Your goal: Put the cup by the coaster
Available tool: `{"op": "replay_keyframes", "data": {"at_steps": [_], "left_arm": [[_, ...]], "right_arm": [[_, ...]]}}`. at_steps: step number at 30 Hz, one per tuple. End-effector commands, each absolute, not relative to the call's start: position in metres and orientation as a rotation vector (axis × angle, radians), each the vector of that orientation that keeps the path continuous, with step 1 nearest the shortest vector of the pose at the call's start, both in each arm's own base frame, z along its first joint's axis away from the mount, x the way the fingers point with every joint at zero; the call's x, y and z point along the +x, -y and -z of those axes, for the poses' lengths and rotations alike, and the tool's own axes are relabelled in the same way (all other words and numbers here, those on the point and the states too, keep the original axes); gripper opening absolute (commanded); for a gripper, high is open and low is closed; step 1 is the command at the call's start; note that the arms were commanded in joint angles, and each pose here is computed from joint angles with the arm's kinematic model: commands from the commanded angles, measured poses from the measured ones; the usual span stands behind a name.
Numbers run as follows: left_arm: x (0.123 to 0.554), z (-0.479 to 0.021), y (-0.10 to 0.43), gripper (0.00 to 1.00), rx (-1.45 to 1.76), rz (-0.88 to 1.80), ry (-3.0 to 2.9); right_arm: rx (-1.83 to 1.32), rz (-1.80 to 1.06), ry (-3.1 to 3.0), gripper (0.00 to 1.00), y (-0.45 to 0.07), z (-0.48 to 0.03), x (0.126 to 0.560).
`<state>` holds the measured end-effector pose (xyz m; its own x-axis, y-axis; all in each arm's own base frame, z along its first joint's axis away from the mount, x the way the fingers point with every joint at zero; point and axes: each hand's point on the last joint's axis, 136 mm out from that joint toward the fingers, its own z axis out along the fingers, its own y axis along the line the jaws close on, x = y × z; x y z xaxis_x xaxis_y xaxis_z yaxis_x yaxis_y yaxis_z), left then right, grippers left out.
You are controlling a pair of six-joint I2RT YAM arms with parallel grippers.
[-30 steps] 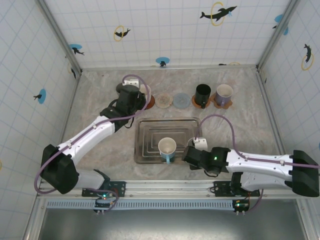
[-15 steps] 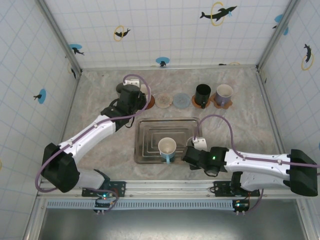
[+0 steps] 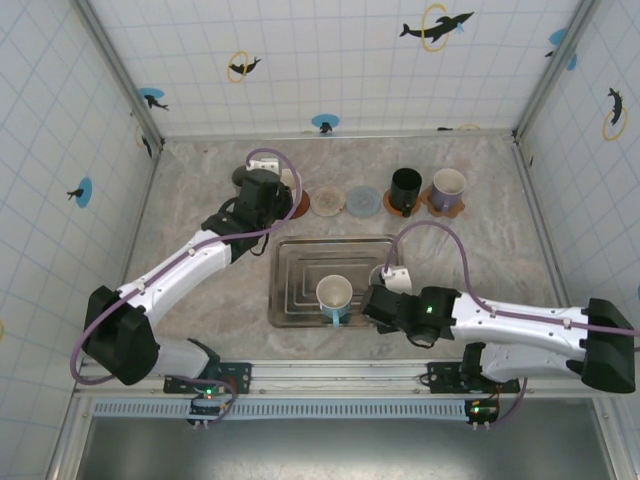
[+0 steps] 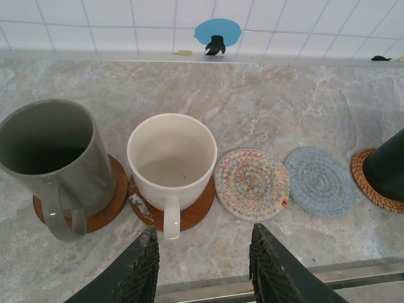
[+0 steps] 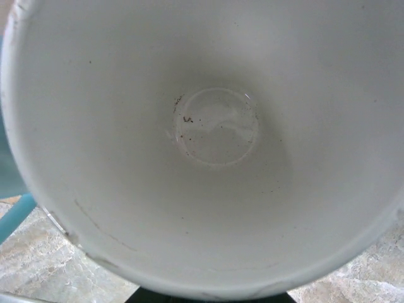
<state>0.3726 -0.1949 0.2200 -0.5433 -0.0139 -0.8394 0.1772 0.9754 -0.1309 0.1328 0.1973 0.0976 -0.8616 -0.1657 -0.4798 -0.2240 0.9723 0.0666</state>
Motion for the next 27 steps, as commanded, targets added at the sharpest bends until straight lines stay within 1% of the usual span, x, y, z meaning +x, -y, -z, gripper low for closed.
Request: {"op": "replay_keyframes", "data": {"at_steps": [1,12,27], "left_arm": [[0.376,-0.231,0.198,0.40,0.131,0.232,-2.105],[0.375,-0.234,0.196,0.40,0.120,0.238,-2.081],[0.377,-0.236,0.194,0.38,0.121,0.223,-2.050]], "right_arm": [[-0.245,-0.200,-2.547,0.00,-0.204,-0.122,0.150],[-0.243,-0.187,-2.539,0.00,-0.202,-0.137,0.180],[-0.343,-0.156,-2.527,0.00,-0.220,-0.163,0.241]]}}
